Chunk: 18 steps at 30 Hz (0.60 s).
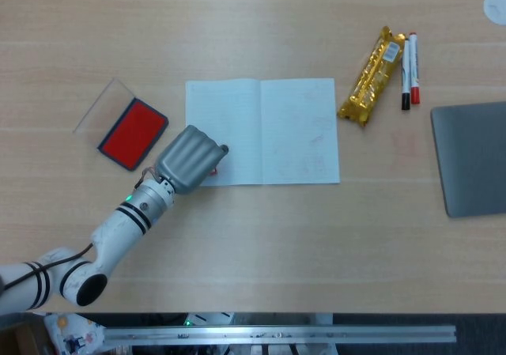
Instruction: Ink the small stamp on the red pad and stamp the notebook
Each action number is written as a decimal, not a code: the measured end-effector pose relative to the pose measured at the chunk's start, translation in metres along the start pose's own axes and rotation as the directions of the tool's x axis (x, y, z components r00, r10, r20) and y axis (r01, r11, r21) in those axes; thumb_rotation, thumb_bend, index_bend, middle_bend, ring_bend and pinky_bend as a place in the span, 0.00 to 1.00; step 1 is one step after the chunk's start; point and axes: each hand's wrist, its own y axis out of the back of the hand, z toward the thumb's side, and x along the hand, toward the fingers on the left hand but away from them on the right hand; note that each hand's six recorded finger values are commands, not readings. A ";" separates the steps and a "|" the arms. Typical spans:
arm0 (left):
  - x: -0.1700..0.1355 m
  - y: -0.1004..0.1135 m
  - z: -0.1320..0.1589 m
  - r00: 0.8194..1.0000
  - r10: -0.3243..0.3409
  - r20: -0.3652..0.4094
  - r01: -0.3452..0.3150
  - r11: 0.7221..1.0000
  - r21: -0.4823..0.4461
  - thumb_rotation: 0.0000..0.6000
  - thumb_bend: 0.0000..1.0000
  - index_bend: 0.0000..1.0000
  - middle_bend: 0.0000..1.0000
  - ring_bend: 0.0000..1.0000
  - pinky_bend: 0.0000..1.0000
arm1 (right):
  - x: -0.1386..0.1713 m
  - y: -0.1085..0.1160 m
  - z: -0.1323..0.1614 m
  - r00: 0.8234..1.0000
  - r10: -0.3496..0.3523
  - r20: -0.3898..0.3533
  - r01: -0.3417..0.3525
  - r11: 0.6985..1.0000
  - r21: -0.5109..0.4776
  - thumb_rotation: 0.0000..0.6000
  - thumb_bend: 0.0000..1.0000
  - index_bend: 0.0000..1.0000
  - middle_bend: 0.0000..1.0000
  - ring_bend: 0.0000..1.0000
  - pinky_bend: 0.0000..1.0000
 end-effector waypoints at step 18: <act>-0.057 0.047 -0.055 0.994 0.085 -0.076 -0.089 0.994 -0.062 1.00 0.38 0.58 1.00 1.00 1.00 | -0.008 -0.002 0.012 0.999 0.001 -0.035 -0.002 1.000 -0.013 1.00 0.20 0.26 0.35 0.19 0.30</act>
